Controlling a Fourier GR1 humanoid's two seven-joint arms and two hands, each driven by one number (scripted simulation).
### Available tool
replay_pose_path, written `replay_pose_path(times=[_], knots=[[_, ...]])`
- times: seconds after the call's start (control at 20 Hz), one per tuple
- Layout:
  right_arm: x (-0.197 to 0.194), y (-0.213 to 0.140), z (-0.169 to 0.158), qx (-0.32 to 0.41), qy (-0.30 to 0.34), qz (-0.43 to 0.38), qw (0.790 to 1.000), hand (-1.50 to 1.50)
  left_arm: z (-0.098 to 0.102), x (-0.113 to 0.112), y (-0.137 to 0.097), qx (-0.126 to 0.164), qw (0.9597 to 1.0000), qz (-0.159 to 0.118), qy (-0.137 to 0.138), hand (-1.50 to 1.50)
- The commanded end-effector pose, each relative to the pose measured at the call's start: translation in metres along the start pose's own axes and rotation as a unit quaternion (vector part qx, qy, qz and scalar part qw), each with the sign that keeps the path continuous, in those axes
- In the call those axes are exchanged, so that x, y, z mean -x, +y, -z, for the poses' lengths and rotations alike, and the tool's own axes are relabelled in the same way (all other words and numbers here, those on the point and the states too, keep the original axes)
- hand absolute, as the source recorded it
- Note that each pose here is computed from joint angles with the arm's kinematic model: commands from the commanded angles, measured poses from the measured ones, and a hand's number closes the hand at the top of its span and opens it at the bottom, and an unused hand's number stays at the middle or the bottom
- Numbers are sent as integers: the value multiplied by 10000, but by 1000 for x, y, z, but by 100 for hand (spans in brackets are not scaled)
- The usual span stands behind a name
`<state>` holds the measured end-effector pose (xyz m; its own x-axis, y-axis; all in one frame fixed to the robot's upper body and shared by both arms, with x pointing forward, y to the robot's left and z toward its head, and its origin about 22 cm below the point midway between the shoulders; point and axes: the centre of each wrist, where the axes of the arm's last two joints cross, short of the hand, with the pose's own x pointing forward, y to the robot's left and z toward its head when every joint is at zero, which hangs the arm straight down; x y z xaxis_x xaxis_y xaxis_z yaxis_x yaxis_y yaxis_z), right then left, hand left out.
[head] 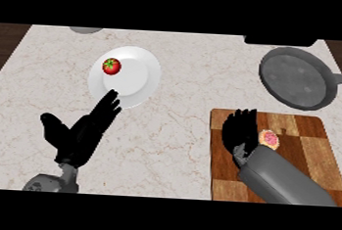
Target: Pick the cupcake from the cutting board and place it in the pan
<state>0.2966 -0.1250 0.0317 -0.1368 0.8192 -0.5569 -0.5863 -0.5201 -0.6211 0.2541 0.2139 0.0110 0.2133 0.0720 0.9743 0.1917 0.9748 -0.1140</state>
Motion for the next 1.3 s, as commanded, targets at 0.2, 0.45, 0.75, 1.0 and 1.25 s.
replay_pose_path(times=[0.2,0.45,0.75,1.0,1.25], knots=[[5,8,-3,-54,557,-253,9981,-150,-15,-5,9,-36,9999,54,79,0],[30,9,12,-43,690,-276,9972,-150,-5,4,-5,1,10000,15,70,0],[46,33,20,176,553,-134,9982,150,-18,5,6,-9,10000,48,-42,0],[38,38,24,639,184,-799,9946,150,2,-8,11,31,10000,45,20,0],[50,51,45,793,270,-1057,9909,150,4,-15,13,-79,10000,26,23,0]])
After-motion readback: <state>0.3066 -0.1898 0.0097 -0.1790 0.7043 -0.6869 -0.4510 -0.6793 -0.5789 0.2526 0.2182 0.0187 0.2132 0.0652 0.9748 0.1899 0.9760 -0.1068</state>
